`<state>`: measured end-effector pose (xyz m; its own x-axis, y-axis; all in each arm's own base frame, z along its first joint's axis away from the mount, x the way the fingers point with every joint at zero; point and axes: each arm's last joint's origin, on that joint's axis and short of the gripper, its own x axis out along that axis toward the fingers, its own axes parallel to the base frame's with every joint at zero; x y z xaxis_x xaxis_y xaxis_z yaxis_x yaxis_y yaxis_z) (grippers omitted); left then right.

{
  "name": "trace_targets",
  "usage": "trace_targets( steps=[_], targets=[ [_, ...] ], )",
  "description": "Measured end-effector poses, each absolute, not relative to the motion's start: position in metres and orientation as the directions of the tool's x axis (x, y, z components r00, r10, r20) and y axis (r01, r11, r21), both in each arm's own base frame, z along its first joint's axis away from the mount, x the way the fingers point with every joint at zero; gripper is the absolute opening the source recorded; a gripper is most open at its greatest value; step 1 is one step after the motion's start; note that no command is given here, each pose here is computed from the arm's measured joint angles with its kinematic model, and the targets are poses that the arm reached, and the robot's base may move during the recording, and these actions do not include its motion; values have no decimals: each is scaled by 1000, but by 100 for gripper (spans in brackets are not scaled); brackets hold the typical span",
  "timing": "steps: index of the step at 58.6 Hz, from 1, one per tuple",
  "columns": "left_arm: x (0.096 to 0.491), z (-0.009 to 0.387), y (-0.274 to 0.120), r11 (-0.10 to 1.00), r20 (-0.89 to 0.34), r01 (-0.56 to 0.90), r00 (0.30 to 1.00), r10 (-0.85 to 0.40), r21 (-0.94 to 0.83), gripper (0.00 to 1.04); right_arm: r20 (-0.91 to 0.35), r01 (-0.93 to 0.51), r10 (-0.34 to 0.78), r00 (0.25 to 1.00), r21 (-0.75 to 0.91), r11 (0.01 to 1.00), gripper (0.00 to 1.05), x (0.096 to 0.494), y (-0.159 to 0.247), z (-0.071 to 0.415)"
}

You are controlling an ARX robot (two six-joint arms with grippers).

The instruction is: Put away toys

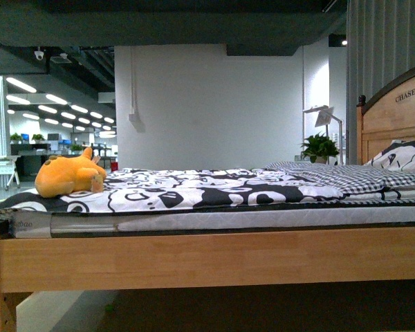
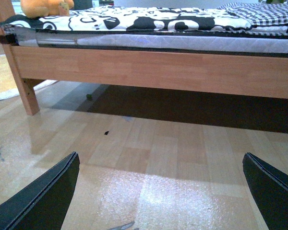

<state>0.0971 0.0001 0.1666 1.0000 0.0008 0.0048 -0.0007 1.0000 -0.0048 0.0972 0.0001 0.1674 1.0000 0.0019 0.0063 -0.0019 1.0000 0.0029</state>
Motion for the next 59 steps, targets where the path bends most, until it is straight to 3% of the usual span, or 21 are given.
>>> trace_targets(
  steps=[59],
  targets=[
    [97,167,0,1000,4,0,1000,0,-4,99,7,-2,2,1000,3,1000,104,97,0,167]
  ],
)
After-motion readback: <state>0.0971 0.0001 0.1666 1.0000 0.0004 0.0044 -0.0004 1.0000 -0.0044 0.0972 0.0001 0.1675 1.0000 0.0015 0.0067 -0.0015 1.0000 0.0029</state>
